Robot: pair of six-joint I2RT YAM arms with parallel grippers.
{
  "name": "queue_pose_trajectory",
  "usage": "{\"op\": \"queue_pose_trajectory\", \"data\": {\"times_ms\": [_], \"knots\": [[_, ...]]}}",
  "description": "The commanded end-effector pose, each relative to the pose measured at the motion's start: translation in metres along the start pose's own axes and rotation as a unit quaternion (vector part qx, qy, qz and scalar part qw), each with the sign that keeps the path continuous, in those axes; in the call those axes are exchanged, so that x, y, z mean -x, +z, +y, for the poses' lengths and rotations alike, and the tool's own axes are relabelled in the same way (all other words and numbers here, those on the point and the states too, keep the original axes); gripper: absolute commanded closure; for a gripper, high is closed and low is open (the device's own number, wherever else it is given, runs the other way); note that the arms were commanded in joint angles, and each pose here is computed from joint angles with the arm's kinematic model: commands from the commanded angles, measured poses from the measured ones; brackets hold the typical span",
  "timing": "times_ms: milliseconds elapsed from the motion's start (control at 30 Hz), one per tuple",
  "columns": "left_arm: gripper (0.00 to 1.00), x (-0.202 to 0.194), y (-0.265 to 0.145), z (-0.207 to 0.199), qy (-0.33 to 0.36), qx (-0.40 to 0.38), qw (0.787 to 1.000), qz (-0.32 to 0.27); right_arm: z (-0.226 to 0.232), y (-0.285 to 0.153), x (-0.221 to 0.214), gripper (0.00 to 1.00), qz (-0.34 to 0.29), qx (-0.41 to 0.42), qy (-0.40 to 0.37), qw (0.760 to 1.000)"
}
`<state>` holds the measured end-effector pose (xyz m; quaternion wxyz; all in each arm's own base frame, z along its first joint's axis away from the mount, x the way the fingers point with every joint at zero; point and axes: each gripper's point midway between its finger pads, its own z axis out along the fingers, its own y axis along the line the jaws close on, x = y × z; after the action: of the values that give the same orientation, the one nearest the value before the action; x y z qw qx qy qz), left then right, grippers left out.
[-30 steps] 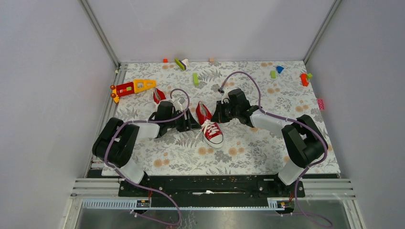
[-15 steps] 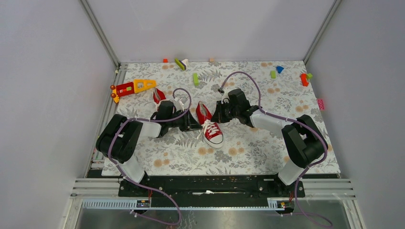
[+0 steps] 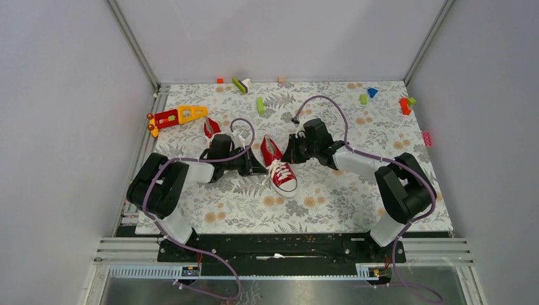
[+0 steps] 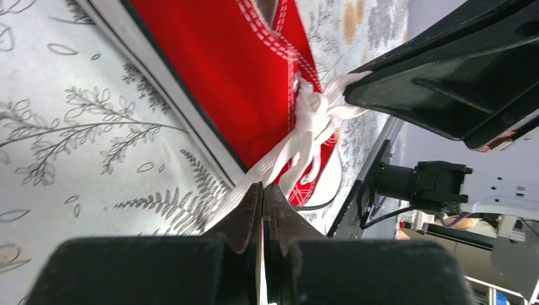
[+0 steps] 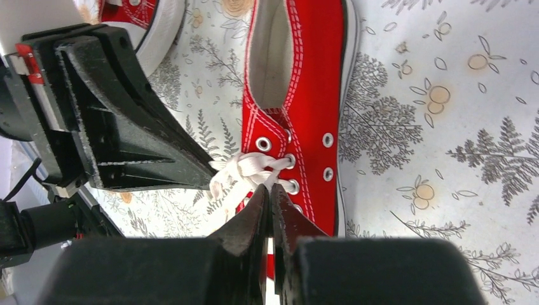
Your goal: Tie the shoes
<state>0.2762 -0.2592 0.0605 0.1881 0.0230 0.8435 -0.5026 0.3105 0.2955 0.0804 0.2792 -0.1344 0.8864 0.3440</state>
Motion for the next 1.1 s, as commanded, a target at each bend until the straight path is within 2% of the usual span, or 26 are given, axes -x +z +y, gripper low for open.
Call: {"op": "queue_pose_trajectory", "data": {"times_ms": [0, 633, 867, 1067], "knots": [[1.0, 0.02, -0.008, -0.005, 0.04, 0.029, 0.998, -0.025, -0.007, -0.005, 0.01, 1.0, -0.028, -0.025, 0.016, 0.999], [1.0, 0.023, -0.012, 0.045, 0.023, 0.166, 0.985, -0.028, -0.064, -0.01, 0.002, 1.0, -0.024, -0.163, 0.049, 0.985], [1.0, 0.02, -0.02, 0.074, 0.033, 0.278, 0.96, -0.022, -0.091, -0.016, -0.005, 1.0, -0.018, -0.238, 0.056, 0.97], [1.0, 0.018, -0.025, 0.082, 0.049, 0.339, 0.94, -0.013, -0.106, -0.019, -0.005, 1.0, -0.023, -0.279, 0.063, 0.958]]}}
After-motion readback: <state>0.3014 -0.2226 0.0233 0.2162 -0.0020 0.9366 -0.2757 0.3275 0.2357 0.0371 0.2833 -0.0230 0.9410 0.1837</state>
